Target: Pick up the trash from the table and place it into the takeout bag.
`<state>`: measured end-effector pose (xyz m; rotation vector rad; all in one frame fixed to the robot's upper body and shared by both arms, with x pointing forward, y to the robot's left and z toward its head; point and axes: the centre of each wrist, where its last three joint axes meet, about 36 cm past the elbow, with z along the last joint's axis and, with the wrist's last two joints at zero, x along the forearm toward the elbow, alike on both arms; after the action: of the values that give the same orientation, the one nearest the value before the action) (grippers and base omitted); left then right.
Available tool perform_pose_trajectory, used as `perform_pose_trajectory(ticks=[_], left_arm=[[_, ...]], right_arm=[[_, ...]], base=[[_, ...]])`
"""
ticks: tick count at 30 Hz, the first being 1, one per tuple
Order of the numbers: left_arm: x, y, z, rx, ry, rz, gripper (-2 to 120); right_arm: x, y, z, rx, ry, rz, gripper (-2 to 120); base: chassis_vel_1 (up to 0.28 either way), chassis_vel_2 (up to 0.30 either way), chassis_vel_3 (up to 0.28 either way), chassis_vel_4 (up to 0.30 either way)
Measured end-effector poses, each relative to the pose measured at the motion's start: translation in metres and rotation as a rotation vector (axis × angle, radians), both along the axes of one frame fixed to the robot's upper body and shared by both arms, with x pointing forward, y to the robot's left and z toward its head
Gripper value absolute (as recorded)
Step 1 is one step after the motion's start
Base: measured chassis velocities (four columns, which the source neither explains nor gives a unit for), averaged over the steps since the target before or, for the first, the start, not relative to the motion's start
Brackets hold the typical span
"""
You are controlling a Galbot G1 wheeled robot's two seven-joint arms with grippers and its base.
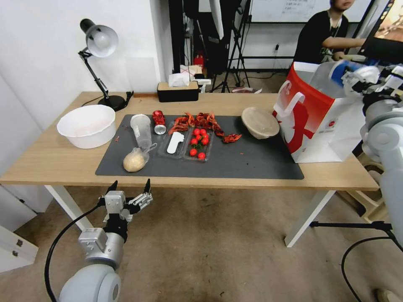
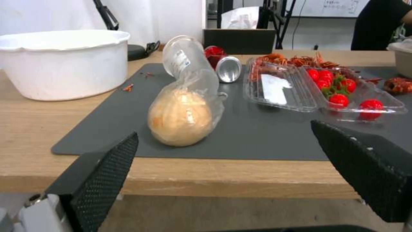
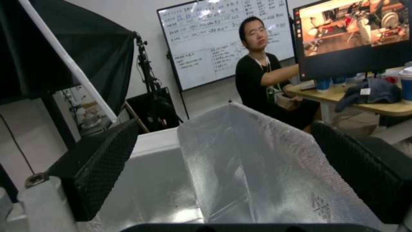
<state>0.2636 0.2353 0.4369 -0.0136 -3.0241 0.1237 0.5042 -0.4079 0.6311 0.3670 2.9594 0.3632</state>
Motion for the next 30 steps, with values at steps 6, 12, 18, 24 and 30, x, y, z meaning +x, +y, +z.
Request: perform_pose_trajectory(ticks=[6, 12, 18, 24, 30], left_arm=[[0.0, 0.0, 0.0, -0.001, -0.001, -0.001, 100], [0.0, 0.0, 0.0, -0.001, -0.001, -0.001, 100], [0.0, 0.001, 0.0, 0.002, -0.003, 0.0, 100], [0.0, 0.002, -0.001, 0.002, -0.007, 0.001, 100], [0.001, 0.003, -0.005, 0.007, -0.019, 0.001, 100]], right_arm=[[-0.001, 0.0, 0.001, -0.004, -0.004, -0.002, 100], [-0.004, 0.001, 0.006, 0.005, -0.105, 0.071, 100], [-0.029, 0.022, 0.005, 0.007, -0.233, 0.278, 100], [-0.088, 0.074, -0.032, -0.057, -0.277, 0.545, 100], [-0.139, 0.116, -0.098, -0.167, -0.194, 0.554, 100]], base=[[0.0, 0.0, 0.0, 0.0], [0.0, 0.0, 0.0, 0.0], [0.0, 0.0, 0.0, 0.0], [0.0, 0.0, 0.0, 0.0], [0.0, 0.0, 0.0, 0.0]])
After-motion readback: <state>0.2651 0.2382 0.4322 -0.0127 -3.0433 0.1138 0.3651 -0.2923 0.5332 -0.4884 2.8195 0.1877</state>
